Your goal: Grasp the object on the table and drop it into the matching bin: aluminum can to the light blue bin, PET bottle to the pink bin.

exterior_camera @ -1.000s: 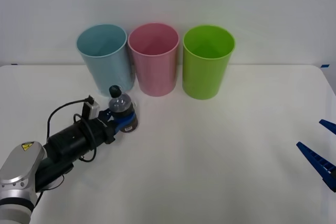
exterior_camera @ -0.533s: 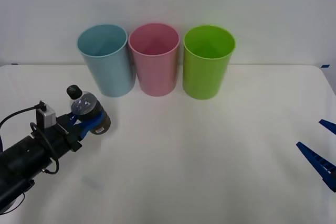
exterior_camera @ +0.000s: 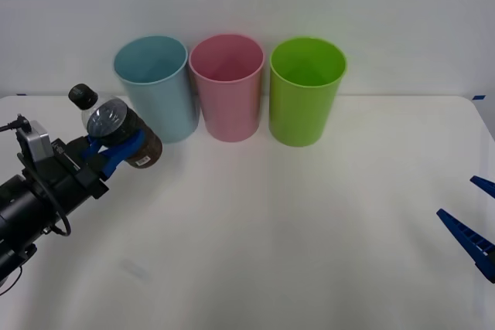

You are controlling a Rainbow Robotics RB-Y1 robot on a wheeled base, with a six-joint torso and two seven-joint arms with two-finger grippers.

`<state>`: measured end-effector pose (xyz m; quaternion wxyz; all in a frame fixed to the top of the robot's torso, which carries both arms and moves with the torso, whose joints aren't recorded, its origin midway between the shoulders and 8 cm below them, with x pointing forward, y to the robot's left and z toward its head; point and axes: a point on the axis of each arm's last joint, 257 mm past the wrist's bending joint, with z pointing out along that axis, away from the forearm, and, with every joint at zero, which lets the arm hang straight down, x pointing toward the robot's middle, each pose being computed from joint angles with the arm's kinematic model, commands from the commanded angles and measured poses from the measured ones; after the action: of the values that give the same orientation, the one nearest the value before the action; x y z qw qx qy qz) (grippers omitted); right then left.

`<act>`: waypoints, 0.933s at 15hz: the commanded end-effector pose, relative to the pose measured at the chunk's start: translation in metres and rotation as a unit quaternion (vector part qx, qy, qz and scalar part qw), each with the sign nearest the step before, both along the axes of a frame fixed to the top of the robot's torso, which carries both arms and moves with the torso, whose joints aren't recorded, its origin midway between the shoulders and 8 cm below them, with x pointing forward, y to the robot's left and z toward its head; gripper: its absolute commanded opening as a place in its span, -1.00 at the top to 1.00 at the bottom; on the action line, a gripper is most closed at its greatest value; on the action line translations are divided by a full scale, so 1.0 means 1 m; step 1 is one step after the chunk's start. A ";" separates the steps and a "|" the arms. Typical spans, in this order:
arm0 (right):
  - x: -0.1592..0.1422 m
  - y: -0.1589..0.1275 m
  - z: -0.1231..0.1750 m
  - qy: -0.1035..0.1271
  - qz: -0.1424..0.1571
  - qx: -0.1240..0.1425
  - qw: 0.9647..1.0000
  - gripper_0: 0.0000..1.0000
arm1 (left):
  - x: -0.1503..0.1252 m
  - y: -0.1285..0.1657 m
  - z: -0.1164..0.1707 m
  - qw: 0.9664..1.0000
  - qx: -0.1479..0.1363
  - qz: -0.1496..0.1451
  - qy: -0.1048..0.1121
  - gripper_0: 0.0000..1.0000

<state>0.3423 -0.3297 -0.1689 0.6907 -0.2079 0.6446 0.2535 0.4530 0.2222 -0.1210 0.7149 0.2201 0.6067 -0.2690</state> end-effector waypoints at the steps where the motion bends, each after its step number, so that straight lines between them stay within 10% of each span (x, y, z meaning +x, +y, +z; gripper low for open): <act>1: 0.000 0.000 0.000 0.000 0.000 0.000 1.000 -1.00 | 0.014 -0.012 0.032 0.999 -0.003 -0.008 -0.033 1.00; 14: 0.000 0.000 0.000 0.000 0.000 0.000 1.000 -1.00 | 0.124 -0.058 0.131 0.996 -0.025 0.029 -0.083 1.00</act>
<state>0.3423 -0.3297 -0.1689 0.6907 -0.2079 0.6446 0.2535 0.5705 0.1669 0.0088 0.7770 0.2044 0.5424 -0.2455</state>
